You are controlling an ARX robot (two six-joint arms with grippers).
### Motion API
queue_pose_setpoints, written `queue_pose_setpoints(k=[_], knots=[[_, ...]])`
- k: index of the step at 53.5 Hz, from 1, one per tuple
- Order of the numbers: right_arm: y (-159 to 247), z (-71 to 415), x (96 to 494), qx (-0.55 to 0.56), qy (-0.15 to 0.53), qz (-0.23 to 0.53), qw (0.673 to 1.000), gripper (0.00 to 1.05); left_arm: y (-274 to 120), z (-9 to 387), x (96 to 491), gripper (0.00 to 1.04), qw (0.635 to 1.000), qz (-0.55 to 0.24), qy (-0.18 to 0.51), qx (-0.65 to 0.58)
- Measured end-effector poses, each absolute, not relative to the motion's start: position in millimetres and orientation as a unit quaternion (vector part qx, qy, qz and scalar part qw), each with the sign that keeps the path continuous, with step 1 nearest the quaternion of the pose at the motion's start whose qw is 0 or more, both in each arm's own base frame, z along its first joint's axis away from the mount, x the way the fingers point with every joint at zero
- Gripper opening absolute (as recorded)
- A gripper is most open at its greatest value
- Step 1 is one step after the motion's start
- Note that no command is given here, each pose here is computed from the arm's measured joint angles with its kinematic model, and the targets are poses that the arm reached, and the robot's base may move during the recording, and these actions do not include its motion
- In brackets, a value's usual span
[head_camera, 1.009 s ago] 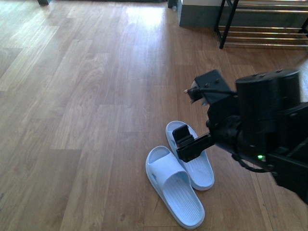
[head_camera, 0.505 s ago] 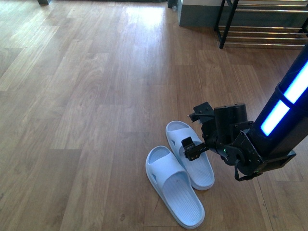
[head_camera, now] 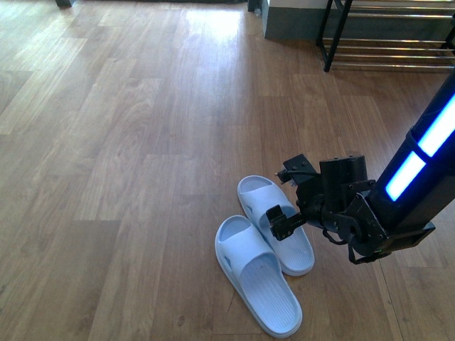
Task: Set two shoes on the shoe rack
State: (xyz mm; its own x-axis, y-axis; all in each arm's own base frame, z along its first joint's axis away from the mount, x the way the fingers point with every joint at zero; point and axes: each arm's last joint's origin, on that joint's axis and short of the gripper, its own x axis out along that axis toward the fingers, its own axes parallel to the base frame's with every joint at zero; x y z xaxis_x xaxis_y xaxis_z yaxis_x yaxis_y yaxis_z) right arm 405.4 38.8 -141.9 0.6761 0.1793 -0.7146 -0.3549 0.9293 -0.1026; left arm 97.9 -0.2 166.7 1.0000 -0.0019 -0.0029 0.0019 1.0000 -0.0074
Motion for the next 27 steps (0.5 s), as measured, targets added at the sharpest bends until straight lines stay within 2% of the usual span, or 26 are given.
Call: queue_pose_setpoints(k=[11,27], knots=[[39,-128,389,-0.131,0.373,0.185,0.900,0.96,0,167,98,0.95,1.000,-0.001,0.001,-0.004],[27,-140,416,-0.149,0.351,0.127,0.916,0.96,0,167,98,0.95,1.000,-0.001,0.002,-0.004]])
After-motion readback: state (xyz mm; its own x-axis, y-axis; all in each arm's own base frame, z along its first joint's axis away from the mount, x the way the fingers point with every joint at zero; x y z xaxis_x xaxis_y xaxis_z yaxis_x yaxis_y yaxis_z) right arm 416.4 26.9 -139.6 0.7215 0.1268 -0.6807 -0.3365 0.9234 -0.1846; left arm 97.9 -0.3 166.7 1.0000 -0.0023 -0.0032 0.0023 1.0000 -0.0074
